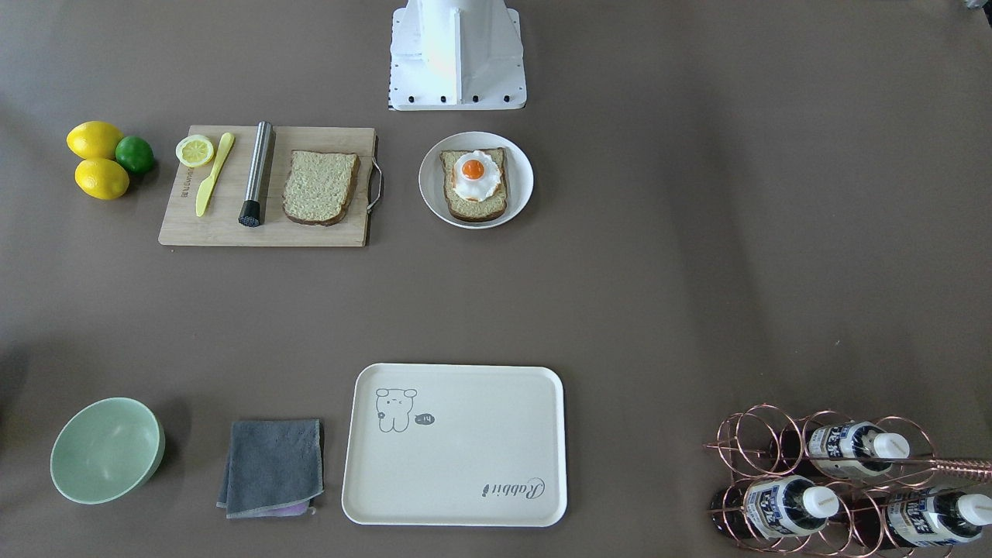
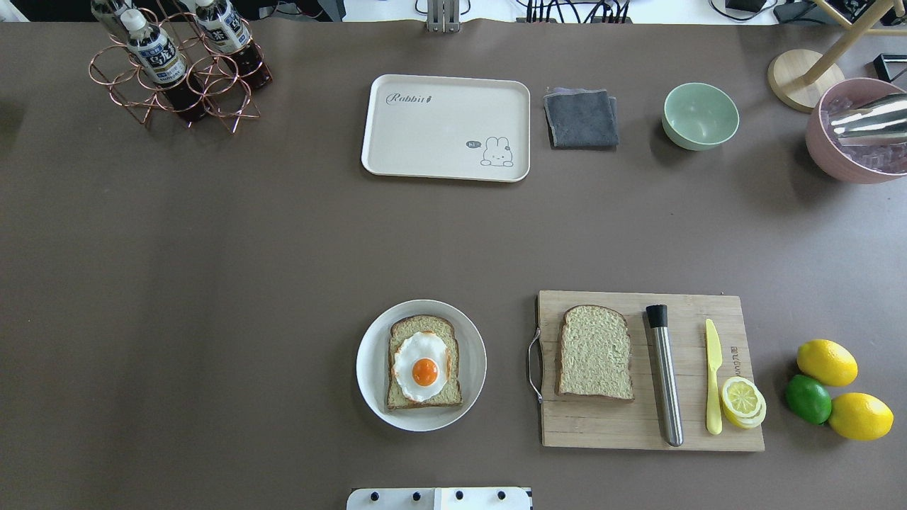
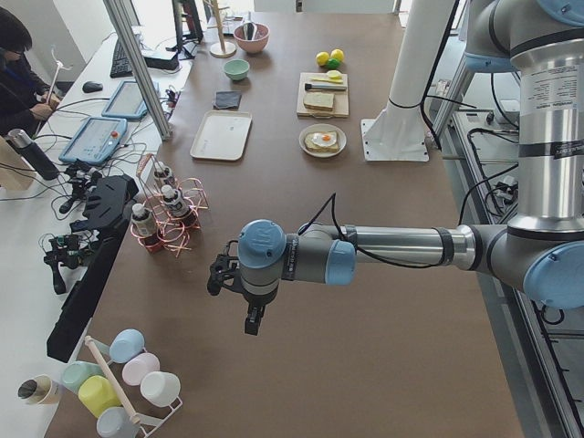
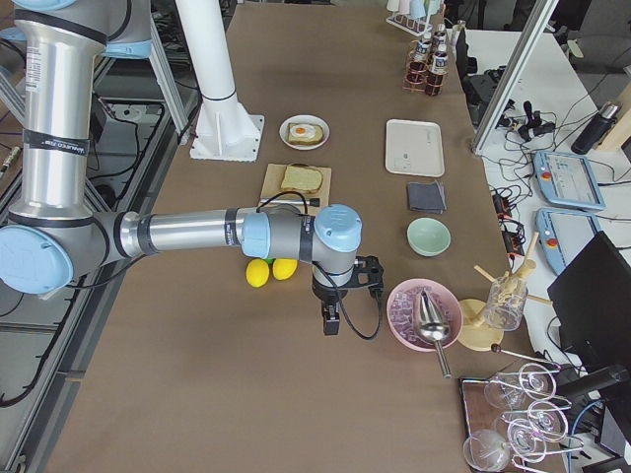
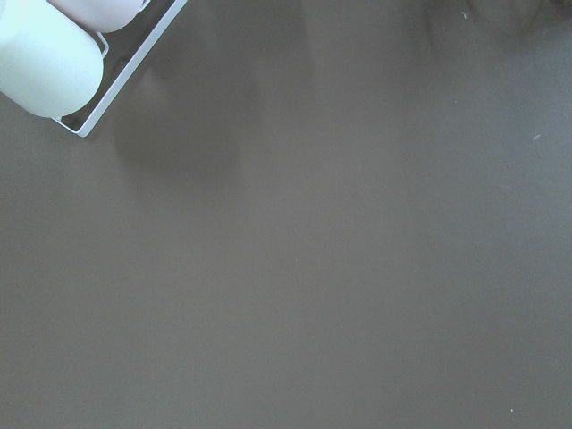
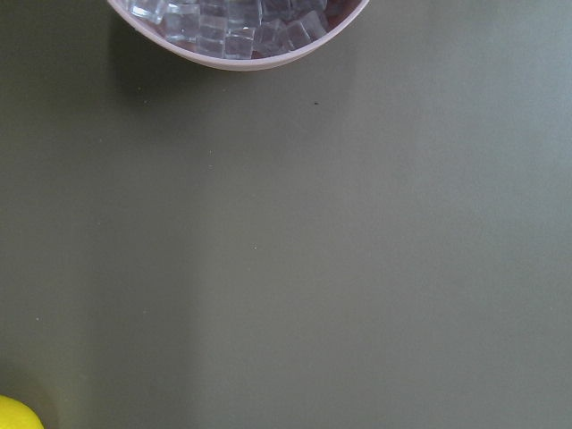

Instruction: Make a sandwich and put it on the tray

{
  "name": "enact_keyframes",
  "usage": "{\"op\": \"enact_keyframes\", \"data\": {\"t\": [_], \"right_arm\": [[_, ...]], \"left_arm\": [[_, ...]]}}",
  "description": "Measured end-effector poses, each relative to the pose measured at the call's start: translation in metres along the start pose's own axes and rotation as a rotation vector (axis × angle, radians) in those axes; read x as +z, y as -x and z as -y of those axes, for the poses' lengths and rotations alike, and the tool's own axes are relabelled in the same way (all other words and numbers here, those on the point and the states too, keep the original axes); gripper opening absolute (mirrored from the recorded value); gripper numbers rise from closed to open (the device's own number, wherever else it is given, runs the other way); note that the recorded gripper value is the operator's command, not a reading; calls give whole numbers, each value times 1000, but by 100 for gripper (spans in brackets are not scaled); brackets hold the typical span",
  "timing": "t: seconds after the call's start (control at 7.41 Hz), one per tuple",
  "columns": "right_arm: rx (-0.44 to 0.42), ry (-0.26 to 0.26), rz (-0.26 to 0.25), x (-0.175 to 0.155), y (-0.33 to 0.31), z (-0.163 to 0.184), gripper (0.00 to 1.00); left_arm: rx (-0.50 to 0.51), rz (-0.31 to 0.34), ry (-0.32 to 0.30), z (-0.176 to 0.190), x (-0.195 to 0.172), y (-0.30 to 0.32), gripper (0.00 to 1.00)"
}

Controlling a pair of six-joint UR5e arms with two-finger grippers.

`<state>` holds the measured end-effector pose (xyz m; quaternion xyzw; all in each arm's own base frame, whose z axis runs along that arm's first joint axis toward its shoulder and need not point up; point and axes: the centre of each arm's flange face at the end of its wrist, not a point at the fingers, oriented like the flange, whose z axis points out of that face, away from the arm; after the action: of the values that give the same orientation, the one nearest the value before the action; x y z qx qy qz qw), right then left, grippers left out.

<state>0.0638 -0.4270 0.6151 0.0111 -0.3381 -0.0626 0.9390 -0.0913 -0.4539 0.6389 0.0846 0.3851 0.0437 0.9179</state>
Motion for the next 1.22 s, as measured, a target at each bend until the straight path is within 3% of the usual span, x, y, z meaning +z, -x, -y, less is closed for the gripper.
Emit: {"op": "enact_keyframes", "data": {"t": [1.22], "right_arm": [[4, 1, 0, 1, -1, -1, 100]], "left_arm": [[15, 0, -13, 2, -4, -5, 99]]}}
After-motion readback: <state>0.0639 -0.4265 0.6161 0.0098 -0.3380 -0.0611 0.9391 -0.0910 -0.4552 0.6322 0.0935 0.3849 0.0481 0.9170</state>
